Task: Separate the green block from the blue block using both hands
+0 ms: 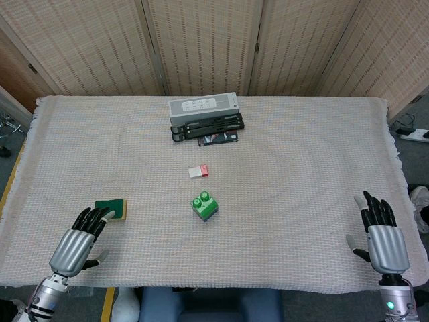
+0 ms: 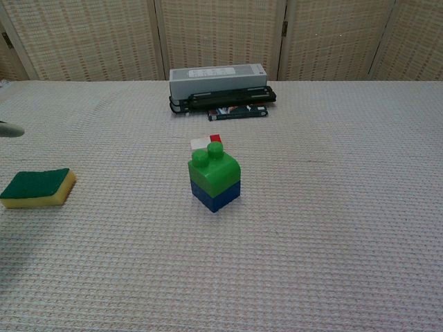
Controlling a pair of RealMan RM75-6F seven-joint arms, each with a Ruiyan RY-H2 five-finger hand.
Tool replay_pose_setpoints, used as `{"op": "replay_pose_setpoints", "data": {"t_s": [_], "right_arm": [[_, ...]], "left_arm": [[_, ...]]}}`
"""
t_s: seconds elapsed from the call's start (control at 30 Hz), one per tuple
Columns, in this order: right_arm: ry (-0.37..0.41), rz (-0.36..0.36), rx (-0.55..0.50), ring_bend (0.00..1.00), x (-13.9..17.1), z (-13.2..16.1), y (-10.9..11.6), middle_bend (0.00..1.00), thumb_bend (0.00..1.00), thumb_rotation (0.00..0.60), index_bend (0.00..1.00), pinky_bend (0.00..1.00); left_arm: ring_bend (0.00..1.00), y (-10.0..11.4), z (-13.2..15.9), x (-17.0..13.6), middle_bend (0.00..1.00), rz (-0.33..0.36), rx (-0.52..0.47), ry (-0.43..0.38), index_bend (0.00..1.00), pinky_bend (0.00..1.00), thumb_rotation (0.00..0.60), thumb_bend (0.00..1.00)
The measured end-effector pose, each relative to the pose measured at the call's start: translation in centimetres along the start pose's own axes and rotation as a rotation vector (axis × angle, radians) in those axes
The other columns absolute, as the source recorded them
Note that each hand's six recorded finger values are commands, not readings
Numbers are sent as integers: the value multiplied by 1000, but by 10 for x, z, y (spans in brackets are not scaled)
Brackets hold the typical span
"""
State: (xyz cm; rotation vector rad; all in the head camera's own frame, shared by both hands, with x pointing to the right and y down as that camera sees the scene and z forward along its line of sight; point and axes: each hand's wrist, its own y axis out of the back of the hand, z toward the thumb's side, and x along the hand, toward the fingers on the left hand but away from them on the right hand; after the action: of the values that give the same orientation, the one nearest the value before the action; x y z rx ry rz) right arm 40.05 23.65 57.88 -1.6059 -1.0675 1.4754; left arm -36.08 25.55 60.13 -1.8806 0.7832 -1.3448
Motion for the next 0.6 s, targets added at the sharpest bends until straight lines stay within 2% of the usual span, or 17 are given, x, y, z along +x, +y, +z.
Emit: {"op": "replay_pose_setpoints", "data": {"t_s": [0.17,0.37,0.47,0.6], "right_arm": [[29,16,3,0,0,9,-5,0,364,600,0,0],[57,39,4,0,7,14,-10,0,365,600,0,0],[102,69,19,0,2,23,-16,0,365,600,0,0],[224,98,77,45,-15,54,-17,0,364,600,0,0]], "left_arm": [[0,-1,2,-1,80,-3,26,-4,94,15,600,341],[0,2,10,-2,80,12,-13,-39,95,15,600,342],[0,0,10,0,80,3,-29,-44,95,15,600,342],[0,-1,9,6,80,6,-13,-33,94,15,600,342]]}}
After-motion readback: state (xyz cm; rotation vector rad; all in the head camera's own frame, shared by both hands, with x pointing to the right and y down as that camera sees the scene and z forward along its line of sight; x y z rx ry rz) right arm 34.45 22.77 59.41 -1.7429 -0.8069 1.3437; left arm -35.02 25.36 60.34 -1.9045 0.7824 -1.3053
